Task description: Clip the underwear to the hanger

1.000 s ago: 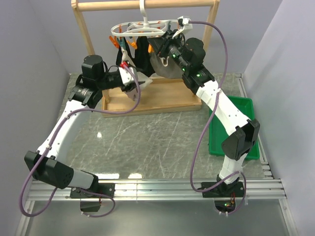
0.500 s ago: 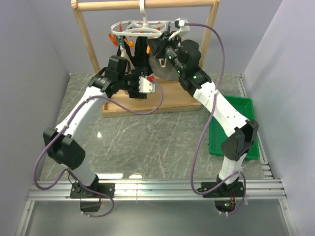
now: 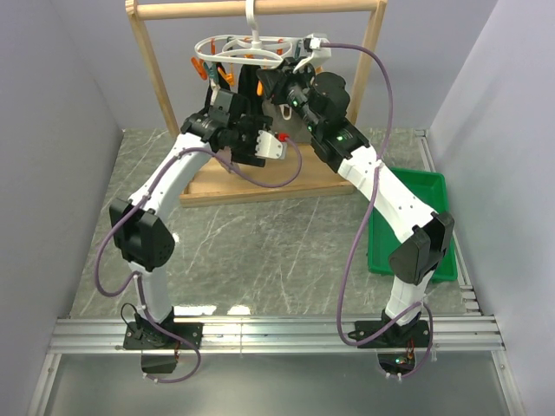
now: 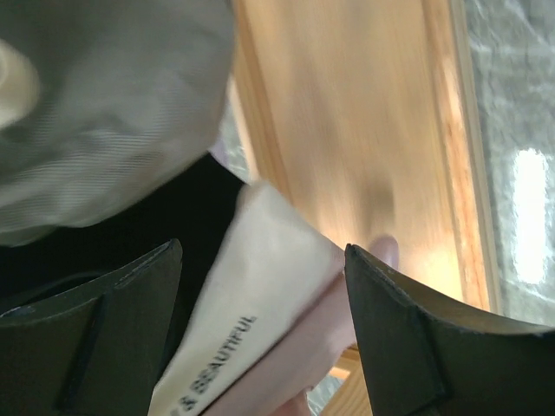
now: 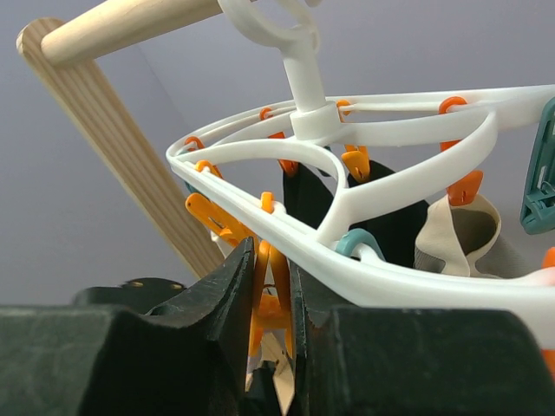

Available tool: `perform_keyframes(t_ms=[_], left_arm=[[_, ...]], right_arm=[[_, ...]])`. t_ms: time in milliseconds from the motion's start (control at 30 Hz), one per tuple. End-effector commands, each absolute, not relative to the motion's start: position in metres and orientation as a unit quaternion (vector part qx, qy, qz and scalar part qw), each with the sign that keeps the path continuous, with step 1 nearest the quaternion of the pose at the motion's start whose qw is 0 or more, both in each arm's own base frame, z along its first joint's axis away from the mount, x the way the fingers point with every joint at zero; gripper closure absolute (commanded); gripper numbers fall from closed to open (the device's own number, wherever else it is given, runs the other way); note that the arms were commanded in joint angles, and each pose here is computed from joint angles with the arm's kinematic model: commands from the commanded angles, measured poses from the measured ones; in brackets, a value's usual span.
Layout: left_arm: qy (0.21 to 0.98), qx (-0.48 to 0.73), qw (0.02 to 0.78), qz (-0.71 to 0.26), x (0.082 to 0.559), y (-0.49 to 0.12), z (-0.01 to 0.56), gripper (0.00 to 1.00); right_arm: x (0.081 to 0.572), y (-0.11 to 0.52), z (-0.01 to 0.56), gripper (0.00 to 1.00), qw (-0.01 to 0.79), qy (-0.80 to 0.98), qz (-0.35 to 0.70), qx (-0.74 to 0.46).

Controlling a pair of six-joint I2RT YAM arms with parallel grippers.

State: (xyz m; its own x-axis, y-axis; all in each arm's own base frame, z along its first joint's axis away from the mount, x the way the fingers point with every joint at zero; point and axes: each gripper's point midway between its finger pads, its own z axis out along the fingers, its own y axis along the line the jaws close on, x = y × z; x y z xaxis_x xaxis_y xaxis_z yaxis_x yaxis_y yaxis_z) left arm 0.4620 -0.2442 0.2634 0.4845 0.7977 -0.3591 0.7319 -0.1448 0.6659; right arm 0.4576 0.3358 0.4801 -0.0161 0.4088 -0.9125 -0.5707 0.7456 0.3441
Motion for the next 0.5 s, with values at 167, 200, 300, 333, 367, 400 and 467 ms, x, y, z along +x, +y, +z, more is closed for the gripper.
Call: perform_keyframes(t_ms=[167,200,300,333,367,400,467], left_arm=[[0.499,0.772,0.387,0.074,0.479,-0.242,0.259,0.2],[0.499,0.771,0.39,0.076,0.48,-0.244,0.259,0.2],[0.493,0.768,0.398,0.089,0.487,-0.245,0.26,0.19],[0.493,0.768,0.399,0.092,0.488,-0.244,0.26,0.19],[0.493,0.77,0.394,0.096,0.491,-0.244,0.256,0.19],[0.493,0.77,0.393,0.099,0.492,-0.243,0.257,0.19],[0.496,0.769,0.39,0.099,0.494,-0.244,0.255,0.19]], right_arm=[[0.433,0.333,0.516,1.0,0.714,0.598,0.357,-0.069],[0.433,0.333,0.516,1.0,0.714,0.598,0.357,-0.069],[0.433,0.333,0.516,1.0,0.714,0.598,0.357,-0.069],[0.433,0.333,0.515,1.0,0.714,0.599,0.357,-0.069],[0.434,0.334,0.514,1.0,0.713,0.6,0.356,-0.069],[0.433,0.333,0.515,1.0,0.714,0.599,0.357,-0.069],[0.433,0.334,0.514,1.0,0.712,0.6,0.357,-0.071]])
